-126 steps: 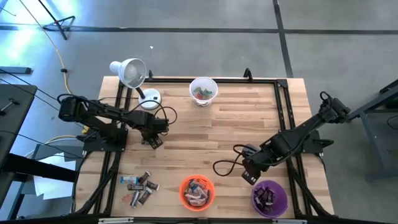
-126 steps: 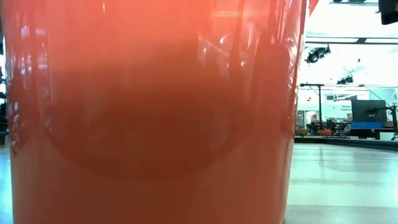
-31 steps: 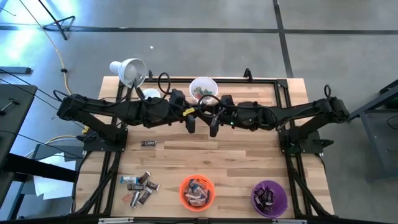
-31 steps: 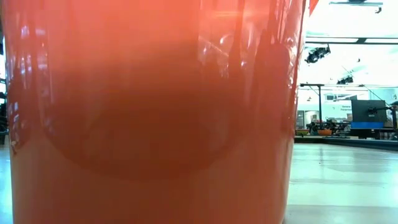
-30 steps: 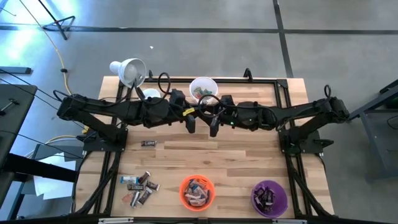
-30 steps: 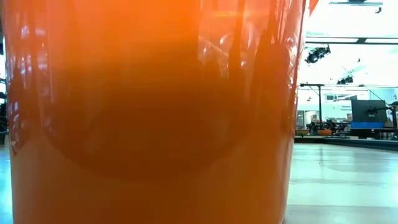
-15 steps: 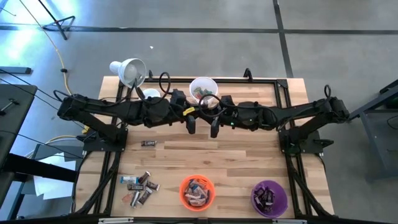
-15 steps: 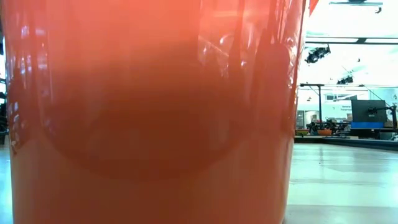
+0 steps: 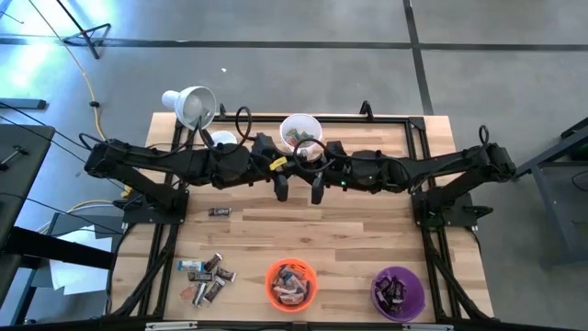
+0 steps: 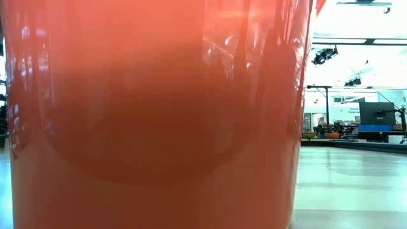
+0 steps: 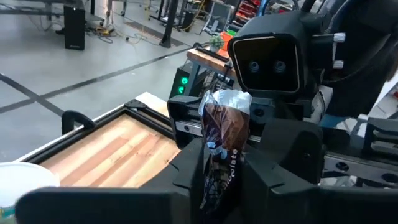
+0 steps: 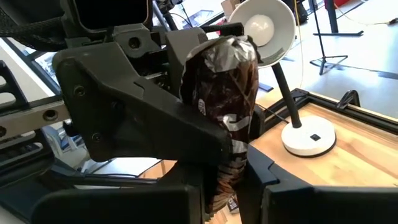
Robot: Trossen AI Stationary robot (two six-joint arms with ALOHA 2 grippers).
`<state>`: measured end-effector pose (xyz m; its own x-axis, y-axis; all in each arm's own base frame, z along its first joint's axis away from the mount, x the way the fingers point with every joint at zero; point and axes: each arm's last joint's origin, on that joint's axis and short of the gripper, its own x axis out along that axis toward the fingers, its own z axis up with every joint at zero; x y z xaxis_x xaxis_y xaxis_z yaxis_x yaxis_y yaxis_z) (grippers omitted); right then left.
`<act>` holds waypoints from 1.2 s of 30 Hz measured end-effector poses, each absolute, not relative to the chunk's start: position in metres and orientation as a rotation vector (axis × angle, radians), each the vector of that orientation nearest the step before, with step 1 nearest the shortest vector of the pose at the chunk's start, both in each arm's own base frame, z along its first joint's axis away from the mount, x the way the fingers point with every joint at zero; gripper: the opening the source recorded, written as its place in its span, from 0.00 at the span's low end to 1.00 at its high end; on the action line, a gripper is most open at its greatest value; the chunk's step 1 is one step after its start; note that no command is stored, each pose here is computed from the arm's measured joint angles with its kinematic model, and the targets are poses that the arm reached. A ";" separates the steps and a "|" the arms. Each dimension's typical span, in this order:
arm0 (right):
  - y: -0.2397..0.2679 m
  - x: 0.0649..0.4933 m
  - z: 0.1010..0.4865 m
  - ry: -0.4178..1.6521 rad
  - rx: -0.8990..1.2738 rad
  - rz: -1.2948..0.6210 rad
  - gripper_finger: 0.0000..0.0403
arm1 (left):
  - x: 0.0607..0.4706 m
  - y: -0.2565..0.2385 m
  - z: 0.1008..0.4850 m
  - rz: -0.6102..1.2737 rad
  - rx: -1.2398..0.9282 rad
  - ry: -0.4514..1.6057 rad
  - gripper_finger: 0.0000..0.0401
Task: Organize candy in baskets
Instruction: Put the dark brown chocolate bar into the dark purple bucket
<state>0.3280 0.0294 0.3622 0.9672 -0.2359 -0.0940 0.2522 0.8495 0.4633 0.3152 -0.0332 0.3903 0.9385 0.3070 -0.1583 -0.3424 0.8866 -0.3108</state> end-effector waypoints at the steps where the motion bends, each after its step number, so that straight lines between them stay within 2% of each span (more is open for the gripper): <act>1: 0.029 0.328 0.362 0.034 0.493 -0.257 0.09 | 0.315 -0.033 0.390 0.337 -0.335 0.107 0.18; 9: 0.029 0.328 0.362 0.036 0.492 -0.257 0.09 | 0.315 -0.033 0.390 0.335 -0.269 0.118 0.28; 17: 0.030 0.328 0.361 0.044 0.491 -0.255 0.09 | 0.316 -0.030 0.391 0.273 -0.028 0.155 0.39; 22: 0.029 0.328 0.361 0.046 0.491 -0.259 0.09 | 0.316 -0.023 0.391 0.292 -0.006 0.158 0.44; 36: 0.022 0.285 0.386 0.060 0.512 -0.339 0.09 | 0.285 0.003 0.412 0.378 -0.014 0.141 0.49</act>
